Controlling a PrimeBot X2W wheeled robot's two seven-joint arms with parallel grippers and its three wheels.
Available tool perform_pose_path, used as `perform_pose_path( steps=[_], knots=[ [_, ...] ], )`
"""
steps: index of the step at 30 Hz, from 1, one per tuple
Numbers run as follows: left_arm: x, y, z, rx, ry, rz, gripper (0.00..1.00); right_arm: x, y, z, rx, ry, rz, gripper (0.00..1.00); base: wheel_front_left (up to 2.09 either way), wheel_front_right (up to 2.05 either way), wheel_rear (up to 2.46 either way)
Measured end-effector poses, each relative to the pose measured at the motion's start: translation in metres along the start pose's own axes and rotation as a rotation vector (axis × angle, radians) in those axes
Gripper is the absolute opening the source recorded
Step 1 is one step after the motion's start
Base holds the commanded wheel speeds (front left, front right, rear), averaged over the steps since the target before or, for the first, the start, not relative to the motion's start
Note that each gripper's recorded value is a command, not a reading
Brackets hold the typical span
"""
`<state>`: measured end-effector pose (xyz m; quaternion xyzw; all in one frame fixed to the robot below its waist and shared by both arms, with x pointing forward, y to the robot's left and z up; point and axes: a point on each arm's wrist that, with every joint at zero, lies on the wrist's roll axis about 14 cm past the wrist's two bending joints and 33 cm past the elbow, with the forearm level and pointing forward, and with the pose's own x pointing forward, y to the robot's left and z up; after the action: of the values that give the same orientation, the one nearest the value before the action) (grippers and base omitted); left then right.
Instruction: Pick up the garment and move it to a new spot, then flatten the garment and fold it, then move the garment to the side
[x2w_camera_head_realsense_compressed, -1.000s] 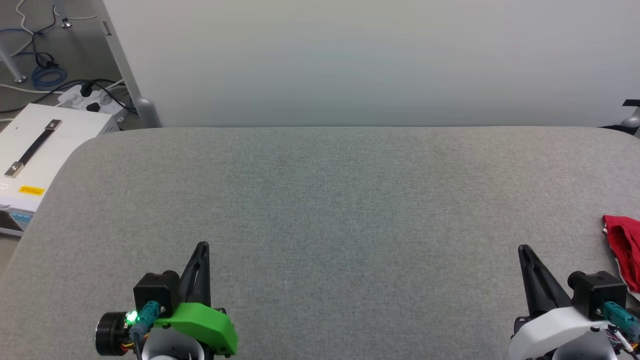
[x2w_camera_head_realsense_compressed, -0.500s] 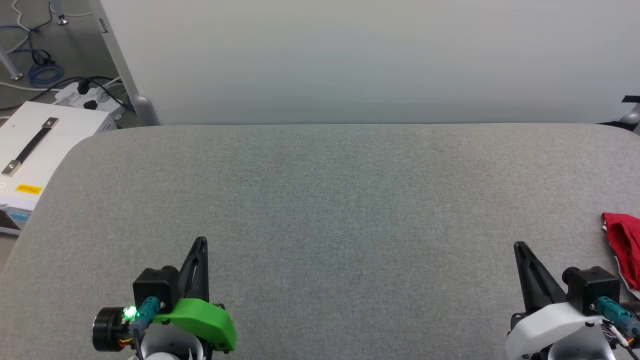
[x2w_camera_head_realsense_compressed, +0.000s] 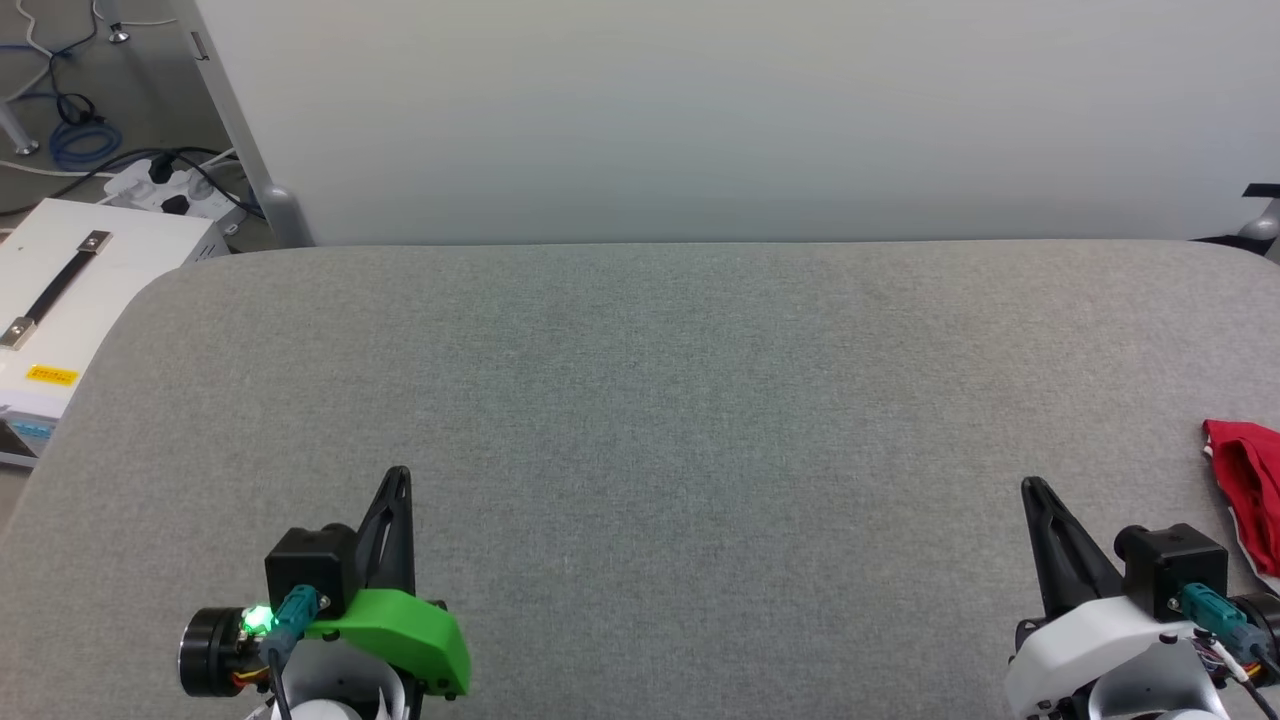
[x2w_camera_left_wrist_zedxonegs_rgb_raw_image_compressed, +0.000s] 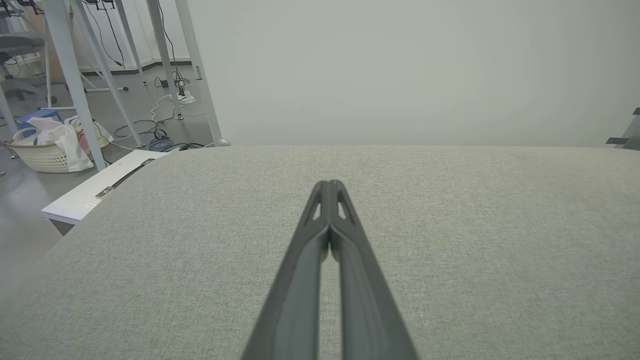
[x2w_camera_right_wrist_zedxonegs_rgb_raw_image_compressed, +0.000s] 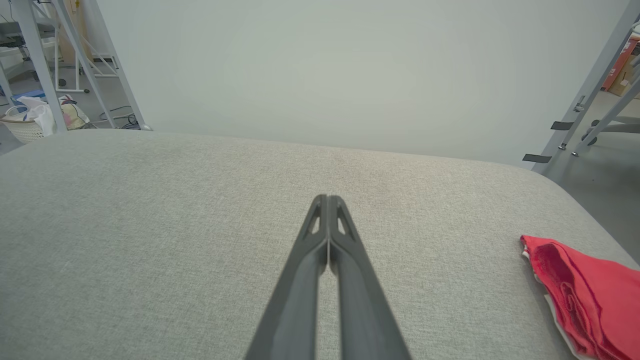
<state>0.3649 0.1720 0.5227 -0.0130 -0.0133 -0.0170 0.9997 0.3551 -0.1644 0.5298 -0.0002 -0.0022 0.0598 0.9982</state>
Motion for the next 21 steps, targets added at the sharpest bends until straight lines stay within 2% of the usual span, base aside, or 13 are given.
perform_pose_path(
  steps=[21],
  knots=[
    [0.0041, 0.0032, 0.0018, 0.037, 0.016, 0.016, 0.0, 0.0057, 0.0012, -0.0054, -0.021, 0.019, 0.005, 0.0, 0.0, 0.0, 0.0]
  ],
)
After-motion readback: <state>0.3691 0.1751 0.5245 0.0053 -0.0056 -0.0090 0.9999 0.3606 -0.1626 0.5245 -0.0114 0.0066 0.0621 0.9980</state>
